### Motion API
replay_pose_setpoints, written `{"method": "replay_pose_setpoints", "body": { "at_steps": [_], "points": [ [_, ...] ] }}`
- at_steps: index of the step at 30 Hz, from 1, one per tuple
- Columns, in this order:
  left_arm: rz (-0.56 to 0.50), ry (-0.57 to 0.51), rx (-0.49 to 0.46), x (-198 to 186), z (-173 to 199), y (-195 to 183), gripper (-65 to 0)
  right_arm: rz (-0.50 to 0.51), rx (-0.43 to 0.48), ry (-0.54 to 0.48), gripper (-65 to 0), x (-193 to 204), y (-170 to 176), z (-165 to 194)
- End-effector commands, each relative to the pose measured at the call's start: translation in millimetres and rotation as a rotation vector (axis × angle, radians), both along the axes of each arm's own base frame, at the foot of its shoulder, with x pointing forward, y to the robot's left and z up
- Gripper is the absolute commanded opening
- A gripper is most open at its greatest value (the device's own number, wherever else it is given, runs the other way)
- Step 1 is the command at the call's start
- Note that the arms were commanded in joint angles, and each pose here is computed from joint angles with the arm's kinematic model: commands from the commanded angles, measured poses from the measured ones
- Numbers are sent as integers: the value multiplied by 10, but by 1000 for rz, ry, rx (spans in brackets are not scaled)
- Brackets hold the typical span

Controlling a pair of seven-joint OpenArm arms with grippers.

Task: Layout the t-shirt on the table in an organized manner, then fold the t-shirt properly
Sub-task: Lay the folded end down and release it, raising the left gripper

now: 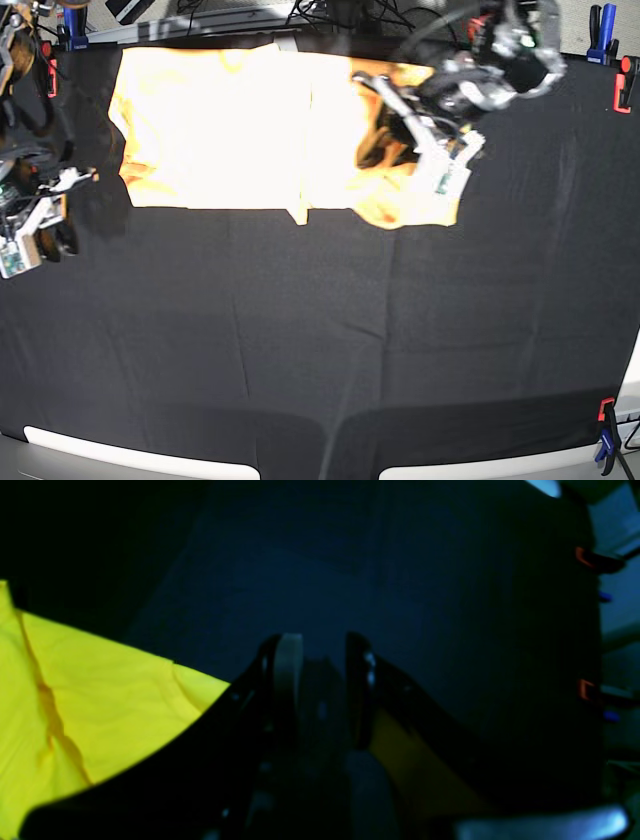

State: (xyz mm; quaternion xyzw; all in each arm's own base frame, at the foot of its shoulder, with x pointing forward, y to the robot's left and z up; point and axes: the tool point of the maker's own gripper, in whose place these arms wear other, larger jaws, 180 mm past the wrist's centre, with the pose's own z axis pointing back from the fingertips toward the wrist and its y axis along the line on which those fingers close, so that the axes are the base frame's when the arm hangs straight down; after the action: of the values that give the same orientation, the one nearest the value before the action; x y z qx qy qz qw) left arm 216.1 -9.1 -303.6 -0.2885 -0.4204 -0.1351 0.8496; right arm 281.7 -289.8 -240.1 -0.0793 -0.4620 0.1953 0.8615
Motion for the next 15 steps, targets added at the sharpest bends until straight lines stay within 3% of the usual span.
{"method": "replay_pose_setpoints", "body": {
  "at_steps": [1,7,15],
  "points": [
    [2,-40,-24,32,110,-63,-650,5,-6,-47,-503,42,-16,157],
    [-42,-87,6,-10,151,-284,-650,-32,-52,13,-502,-14,-155,108],
    [-56,-87,-1,-30,160,-330,-650,-36,-48,39,-502,-41,-159,71]
  ]
}}
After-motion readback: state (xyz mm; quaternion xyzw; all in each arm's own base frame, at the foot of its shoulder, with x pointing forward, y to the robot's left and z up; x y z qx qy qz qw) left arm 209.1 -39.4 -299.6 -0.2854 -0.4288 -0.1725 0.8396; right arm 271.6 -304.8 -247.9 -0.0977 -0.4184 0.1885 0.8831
